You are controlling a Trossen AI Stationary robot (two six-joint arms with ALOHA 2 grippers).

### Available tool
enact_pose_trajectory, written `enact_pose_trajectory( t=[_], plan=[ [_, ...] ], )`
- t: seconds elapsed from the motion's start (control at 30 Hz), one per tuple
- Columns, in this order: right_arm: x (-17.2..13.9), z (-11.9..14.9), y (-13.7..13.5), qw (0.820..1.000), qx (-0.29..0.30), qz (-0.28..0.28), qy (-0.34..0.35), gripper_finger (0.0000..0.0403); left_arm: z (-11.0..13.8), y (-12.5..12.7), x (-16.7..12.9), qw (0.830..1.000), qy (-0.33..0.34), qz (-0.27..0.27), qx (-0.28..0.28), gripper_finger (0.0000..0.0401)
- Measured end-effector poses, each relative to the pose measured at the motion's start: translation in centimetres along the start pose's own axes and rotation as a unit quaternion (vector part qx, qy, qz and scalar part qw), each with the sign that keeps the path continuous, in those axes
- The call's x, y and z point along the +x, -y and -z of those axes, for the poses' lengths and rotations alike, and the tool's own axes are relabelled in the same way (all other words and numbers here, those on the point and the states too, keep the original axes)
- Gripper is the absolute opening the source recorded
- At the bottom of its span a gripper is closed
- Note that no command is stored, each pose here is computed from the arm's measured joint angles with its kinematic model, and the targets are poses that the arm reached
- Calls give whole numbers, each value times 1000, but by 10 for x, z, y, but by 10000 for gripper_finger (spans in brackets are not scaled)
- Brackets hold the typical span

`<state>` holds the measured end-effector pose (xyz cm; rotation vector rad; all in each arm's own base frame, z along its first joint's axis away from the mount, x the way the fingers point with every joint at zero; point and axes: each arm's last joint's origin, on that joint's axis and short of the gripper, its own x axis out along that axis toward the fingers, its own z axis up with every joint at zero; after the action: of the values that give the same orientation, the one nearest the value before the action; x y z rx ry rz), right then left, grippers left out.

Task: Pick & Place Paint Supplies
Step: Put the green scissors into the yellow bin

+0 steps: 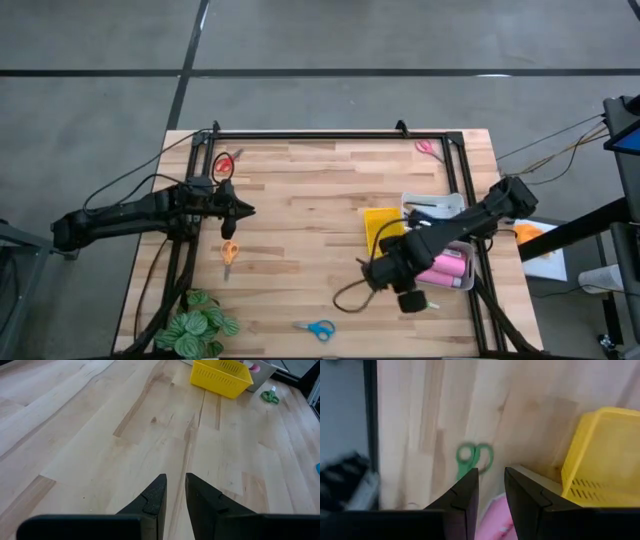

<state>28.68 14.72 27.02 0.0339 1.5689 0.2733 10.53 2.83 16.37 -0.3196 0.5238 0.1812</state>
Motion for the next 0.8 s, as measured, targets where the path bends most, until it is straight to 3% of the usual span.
enact_pose_trajectory(
  t=[0.2, 0.43, 0.8],
  plan=[
    [25, 12, -3, 991, -132, 9, -39, 93, 0, 0, 0, 1000, -2, 0, 0, 72],
    [54, 15, 2, 973, -228, 29, -29, 93, 0, 0, 0, 1000, -2, 0, 0, 72],
    [73, 20, 3, 958, -285, 26, -25, 93, 0, 0, 0, 1000, -2, 0, 0, 72]
  ],
)
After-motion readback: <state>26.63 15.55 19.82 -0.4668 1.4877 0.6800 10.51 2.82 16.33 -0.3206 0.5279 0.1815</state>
